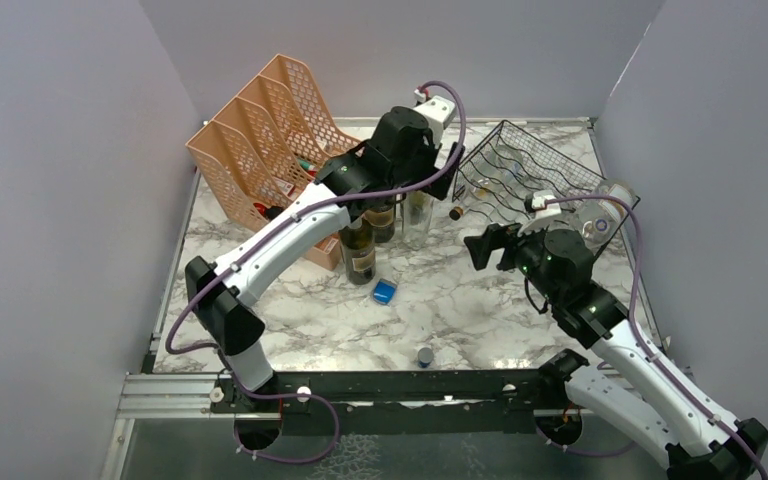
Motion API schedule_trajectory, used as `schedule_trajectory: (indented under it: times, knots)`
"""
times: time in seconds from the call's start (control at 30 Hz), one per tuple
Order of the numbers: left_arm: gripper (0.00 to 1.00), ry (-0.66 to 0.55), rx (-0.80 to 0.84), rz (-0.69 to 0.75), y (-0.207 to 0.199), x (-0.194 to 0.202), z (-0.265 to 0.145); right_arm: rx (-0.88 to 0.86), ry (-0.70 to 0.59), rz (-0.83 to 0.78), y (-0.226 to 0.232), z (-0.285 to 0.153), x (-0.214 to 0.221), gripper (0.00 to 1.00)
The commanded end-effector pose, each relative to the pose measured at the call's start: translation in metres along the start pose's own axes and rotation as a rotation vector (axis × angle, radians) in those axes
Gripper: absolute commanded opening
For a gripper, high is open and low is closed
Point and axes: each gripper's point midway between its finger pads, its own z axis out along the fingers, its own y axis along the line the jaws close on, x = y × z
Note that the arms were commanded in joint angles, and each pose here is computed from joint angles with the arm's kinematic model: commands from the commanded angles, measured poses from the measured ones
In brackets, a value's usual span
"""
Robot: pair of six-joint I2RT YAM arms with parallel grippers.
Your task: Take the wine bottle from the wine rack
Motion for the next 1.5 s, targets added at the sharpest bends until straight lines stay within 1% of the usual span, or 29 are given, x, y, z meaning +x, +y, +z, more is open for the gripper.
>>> schedule_trajectory:
  times: [0.0,0.27,0.4,0.5,0.57,0.7,0.8,0.9,0.97,1.07,1.17,1.33,1.47]
  knots:
    - [0.99,-0.142,0.102,-0.018,-0.013,-0.054,-0.052,0.026,0.008,0.012,-0.003,-0.002,-0.002,1.0]
    - [0.99,-0.253,0.222,-0.034,-0.029,-0.09,-0.104,0.029,0.013,0.038,0.0,-0.009,-0.015,1.0]
    - [0.99,-0.284,0.31,-0.055,-0.045,-0.098,-0.125,0.047,-0.006,0.041,-0.001,-0.016,-0.032,1.0]
    - [0.99,-0.289,0.358,-0.065,-0.057,-0.093,-0.131,0.048,-0.025,0.027,0.0,-0.02,-0.045,1.0]
    - [0.99,-0.279,0.374,-0.074,-0.063,-0.086,-0.132,0.085,-0.038,0.048,-0.004,-0.024,-0.055,1.0]
    - [0.99,-0.261,0.412,-0.083,-0.083,-0.069,-0.129,0.272,-0.033,0.097,-0.03,-0.036,-0.072,1.0]
    - [0.99,-0.246,0.438,-0.075,-0.102,-0.053,-0.124,0.346,-0.037,0.058,-0.041,-0.043,-0.085,1.0]
    - [0.99,-0.214,0.466,-0.069,-0.124,-0.035,-0.114,0.503,-0.047,0.046,-0.066,-0.054,-0.093,1.0]
    - [0.99,-0.185,0.477,-0.058,-0.14,-0.021,-0.104,0.541,-0.062,0.036,-0.071,-0.061,-0.102,1.0]
    - [0.99,-0.144,0.481,-0.039,-0.161,0.003,-0.091,0.549,-0.1,0.047,-0.072,-0.071,-0.113,1.0]
    - [0.99,-0.127,0.477,-0.04,-0.176,0.025,-0.08,0.546,-0.116,0.042,-0.072,-0.076,-0.123,1.0]
    - [0.99,-0.162,0.486,-0.11,-0.191,0.054,-0.065,0.44,-0.143,0.035,-0.054,-0.081,-0.144,1.0]
    - [0.99,-0.172,0.503,-0.121,-0.205,0.072,-0.053,0.358,-0.232,0.037,-0.041,-0.1,-0.174,1.0]
